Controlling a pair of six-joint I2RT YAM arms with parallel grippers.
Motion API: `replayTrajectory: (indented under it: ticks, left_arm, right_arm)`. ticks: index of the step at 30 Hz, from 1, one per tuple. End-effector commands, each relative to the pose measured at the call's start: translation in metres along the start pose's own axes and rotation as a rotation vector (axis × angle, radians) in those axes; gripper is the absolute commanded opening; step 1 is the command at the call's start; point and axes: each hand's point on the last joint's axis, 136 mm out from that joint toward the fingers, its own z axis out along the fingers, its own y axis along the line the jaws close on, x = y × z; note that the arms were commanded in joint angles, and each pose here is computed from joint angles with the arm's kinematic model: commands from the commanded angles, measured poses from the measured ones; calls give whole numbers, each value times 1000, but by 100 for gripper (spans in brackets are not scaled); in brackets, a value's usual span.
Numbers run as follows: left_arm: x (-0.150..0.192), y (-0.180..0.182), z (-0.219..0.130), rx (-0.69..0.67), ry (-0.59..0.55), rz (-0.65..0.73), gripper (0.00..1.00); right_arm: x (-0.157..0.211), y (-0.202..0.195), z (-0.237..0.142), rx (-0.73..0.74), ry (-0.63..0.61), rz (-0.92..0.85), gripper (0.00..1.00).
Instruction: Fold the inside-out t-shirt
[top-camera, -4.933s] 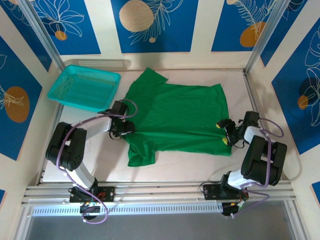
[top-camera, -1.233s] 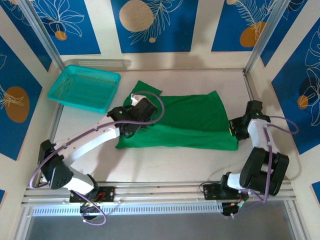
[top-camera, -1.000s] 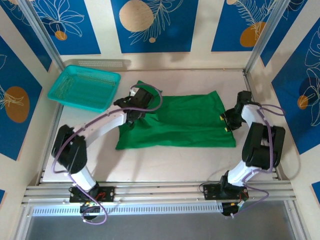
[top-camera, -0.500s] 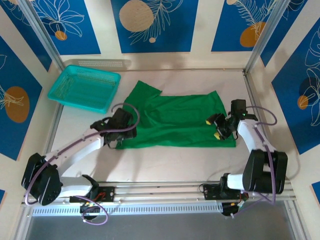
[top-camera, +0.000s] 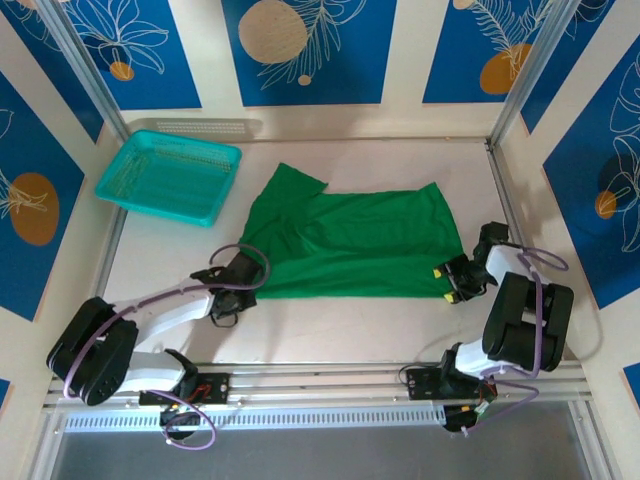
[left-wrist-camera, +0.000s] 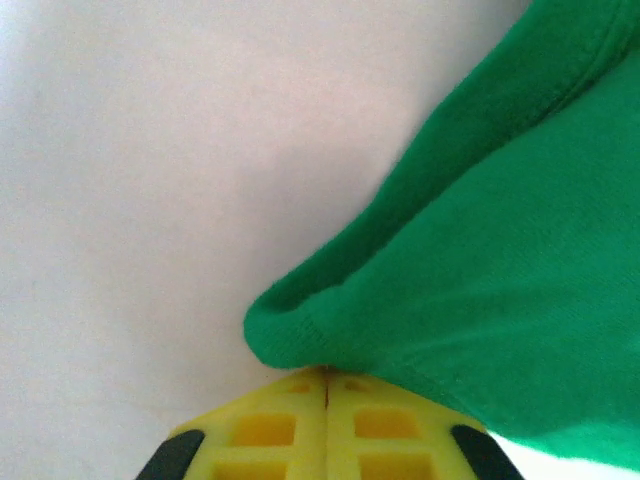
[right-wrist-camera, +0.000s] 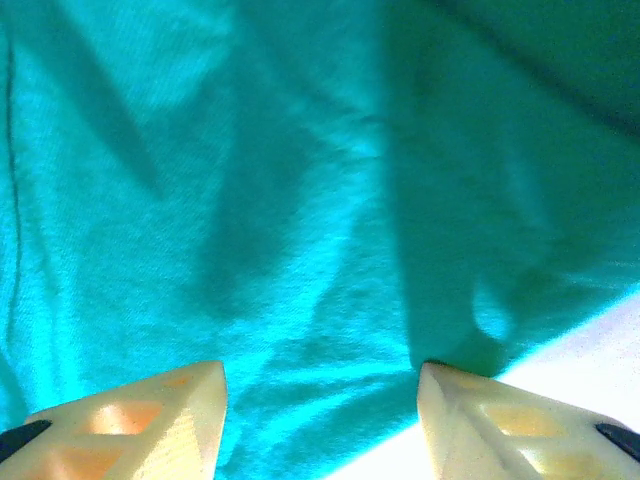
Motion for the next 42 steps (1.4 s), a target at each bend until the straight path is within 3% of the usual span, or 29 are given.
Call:
replayTrajectory:
  ticks: [1,4,7,9,13,15,17,19,20,26,28,33,38,42]
  left_arm:
    - [17,43,13,-162,54,-9,0]
    - [19,40,8,-144,92,-13,0]
    - [26,63,-11,-222,100,-73,0]
    - [24,80,-29,-241,49,-122,0]
    - [-1,40,-59,49,-58,-81,4]
    - [-13,6,-72,187,-61,-46,12]
    - [-26,-31,-82,298,-39,21,30]
    - [-39,-58,-84,345,-35,57,46]
    - [-47,-71,-83,365,-38,68,48]
    - [-73,-116,-42,343,-18,127,51]
    - [-80,-109,-17,268,-67,157,49]
    - [-69,-72,26,168,42,61,38]
    - [-45,-51,33,168,82,-23,27]
    - [-21,-46,37,193,149,-68,28]
  right_arm:
    - [4,-12,-4,17,12,18,53]
    - [8,-13,-9,4,18,44,53]
    - [5,-19,-25,18,-58,51,53]
    - [13,1,-39,-94,-73,-35,54]
    - [67,77,-69,-330,-60,-437,53]
    - [109,114,-78,-451,-31,-660,53]
    - [153,147,-79,-544,-4,-880,53]
    - [183,172,-72,-566,16,-1040,55]
    - [196,185,-65,-565,26,-1116,56]
    - [217,250,10,-342,-84,-1409,58]
    - [218,264,32,-273,-88,-1430,52]
    - [220,275,81,-129,-90,-1484,52]
    - [214,281,110,37,-218,-1517,52]
    - [211,288,117,62,-242,-1469,39]
